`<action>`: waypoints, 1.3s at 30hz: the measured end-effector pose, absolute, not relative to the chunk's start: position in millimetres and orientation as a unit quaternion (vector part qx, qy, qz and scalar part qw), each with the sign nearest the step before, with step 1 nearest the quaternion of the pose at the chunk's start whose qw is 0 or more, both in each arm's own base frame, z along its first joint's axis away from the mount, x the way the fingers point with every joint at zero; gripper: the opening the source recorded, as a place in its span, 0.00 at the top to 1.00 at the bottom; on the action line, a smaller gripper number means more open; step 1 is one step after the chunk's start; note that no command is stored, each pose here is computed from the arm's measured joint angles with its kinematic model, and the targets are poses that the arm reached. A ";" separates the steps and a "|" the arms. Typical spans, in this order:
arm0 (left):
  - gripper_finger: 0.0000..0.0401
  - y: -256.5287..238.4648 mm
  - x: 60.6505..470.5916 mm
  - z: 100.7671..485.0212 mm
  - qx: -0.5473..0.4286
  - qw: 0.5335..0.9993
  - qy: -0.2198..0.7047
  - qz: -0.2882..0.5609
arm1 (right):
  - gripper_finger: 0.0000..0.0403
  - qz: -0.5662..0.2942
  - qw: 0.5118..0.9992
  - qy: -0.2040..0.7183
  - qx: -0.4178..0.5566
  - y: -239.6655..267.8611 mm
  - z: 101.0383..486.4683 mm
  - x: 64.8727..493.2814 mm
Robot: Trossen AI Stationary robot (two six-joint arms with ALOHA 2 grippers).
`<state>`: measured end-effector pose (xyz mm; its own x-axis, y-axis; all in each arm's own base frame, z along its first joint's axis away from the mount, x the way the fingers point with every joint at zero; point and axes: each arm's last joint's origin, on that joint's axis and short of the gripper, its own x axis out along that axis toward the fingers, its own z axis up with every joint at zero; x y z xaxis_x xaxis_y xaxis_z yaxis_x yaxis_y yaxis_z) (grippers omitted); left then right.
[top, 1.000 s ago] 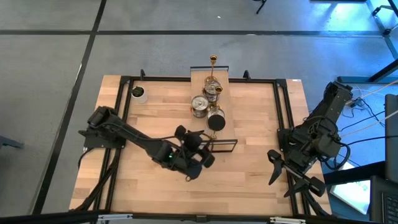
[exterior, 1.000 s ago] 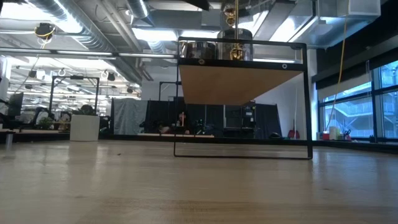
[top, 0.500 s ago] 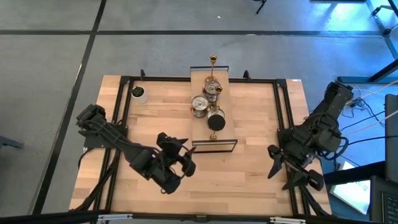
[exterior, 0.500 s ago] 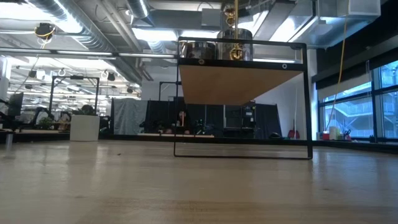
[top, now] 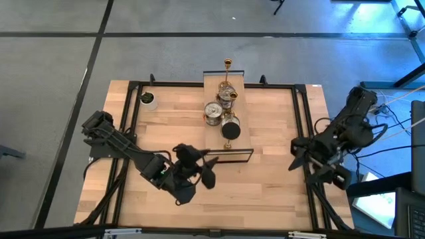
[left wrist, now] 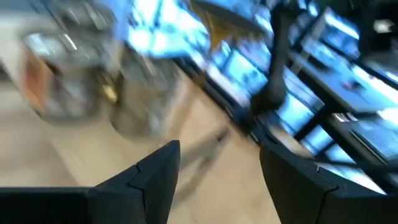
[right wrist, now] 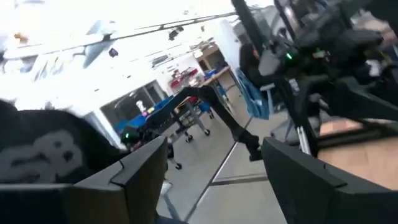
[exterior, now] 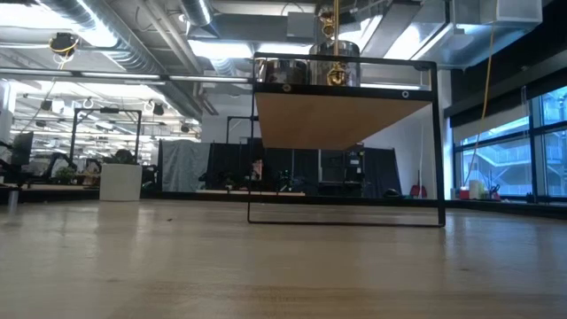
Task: Pick & Place candle stick holders
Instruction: Return to Home Position
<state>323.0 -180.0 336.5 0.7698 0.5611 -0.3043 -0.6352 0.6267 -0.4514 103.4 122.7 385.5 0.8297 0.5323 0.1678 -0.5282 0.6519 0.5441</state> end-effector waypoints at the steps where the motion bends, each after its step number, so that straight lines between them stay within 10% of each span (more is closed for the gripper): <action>1: 0.46 -178.6 322.3 338.1 -0.261 0.900 0.055 0.345 | 0.34 0.297 0.912 -0.003 0.283 120.1 386.7 101.1; 39: 0.46 -25.4 263.7 435.8 0.002 0.983 0.175 0.062 | 0.34 0.197 0.980 0.011 0.039 35.0 372.0 107.5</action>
<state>263.7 -25.4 435.8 0.9312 0.1233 -0.3431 -0.1219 0.9922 0.0257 107.5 35.0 372.0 0.9224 0.3863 -0.0060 -0.3846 0.9195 0.0813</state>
